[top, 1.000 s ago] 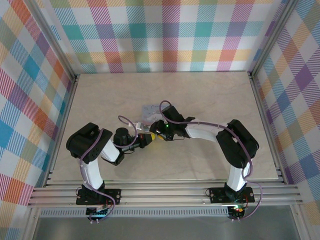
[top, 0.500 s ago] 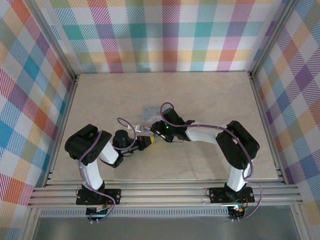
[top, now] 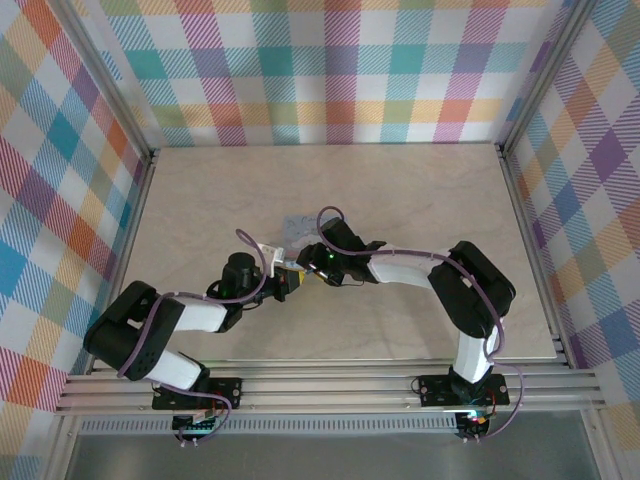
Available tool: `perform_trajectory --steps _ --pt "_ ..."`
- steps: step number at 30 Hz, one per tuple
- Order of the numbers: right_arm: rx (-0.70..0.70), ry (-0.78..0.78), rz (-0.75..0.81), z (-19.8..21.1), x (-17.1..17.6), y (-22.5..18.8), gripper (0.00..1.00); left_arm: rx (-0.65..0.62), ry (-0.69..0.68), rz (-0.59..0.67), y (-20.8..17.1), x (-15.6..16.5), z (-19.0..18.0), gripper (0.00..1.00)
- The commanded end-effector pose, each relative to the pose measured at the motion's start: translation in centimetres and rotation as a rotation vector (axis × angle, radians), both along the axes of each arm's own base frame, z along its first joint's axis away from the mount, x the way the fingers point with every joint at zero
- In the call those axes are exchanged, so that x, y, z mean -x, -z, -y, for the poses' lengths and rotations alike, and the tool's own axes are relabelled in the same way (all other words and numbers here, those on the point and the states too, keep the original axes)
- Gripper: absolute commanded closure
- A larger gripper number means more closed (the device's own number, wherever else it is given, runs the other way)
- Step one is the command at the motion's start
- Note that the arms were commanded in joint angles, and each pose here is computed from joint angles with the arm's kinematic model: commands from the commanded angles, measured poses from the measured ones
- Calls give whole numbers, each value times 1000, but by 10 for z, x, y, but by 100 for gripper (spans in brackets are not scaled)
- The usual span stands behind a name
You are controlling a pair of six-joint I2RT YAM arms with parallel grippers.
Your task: Unlock a padlock with a key
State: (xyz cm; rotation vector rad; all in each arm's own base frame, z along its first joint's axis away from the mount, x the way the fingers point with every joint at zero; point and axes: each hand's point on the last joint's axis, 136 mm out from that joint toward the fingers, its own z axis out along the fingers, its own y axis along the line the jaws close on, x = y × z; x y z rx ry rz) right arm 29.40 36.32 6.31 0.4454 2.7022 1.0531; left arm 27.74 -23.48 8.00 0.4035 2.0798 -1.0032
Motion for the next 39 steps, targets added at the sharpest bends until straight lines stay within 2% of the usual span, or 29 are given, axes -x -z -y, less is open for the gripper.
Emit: perform_trajectory --steps 1,6,12,26,35,39 --pt "8 -14 -12 -1 4 -6 42 -110 51 59 3 5 2 100" --pt "34 -21 -17 7 10 -13 39 -179 45 99 4 9 0 100" --pt "56 -32 -43 15 20 -13 39 -261 41 168 -2 13 1 100" --pt "70 -153 -80 11 41 -21 52 -354 39 298 -10 18 10 100" --pt "72 -205 -79 3 39 -26 66 -376 94 354 -19 24 12 100" --pt "43 -216 -91 -4 39 -29 69 -392 90 364 -21 24 9 100"
